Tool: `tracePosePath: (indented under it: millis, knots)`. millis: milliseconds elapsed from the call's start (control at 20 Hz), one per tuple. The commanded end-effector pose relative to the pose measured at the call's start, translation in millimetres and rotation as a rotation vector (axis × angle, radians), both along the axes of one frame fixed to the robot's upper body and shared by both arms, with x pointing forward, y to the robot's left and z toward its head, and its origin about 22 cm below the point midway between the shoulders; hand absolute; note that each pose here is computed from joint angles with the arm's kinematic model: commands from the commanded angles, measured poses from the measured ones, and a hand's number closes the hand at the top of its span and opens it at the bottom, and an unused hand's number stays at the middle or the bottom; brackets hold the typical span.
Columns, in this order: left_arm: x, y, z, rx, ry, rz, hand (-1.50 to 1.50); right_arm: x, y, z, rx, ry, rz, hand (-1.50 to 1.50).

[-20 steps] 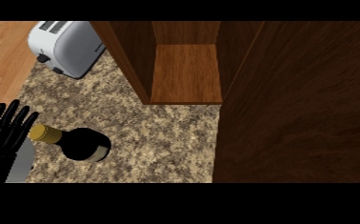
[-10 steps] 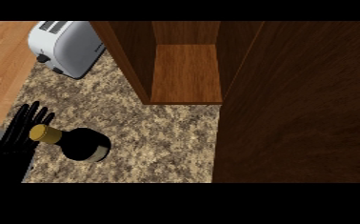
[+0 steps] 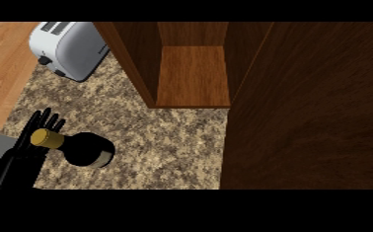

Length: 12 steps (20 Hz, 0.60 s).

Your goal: Pick up the wine, place it into the cabinet and close the cabinet

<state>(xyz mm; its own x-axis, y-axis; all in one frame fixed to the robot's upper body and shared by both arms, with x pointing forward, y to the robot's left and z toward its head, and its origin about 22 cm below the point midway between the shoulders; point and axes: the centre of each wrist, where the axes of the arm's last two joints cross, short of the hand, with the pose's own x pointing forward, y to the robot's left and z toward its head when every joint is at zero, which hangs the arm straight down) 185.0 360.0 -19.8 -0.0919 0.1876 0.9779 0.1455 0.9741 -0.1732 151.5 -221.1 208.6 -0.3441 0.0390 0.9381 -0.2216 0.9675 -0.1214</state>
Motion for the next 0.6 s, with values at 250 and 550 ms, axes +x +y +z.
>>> tracePosePath:
  millis: [250,550]
  knots:
    - [9.9,-9.5,-32.7,-0.007,-0.005,-0.003,-1.50,-30.9,-3.4,14.3,0.035,-0.034,0.058,-1.50]
    - [8.6,-12.1,-43.4,0.010,0.023,0.002,-1.50,-11.6,-4.9,16.3,0.048,-0.033,0.059,-1.50]
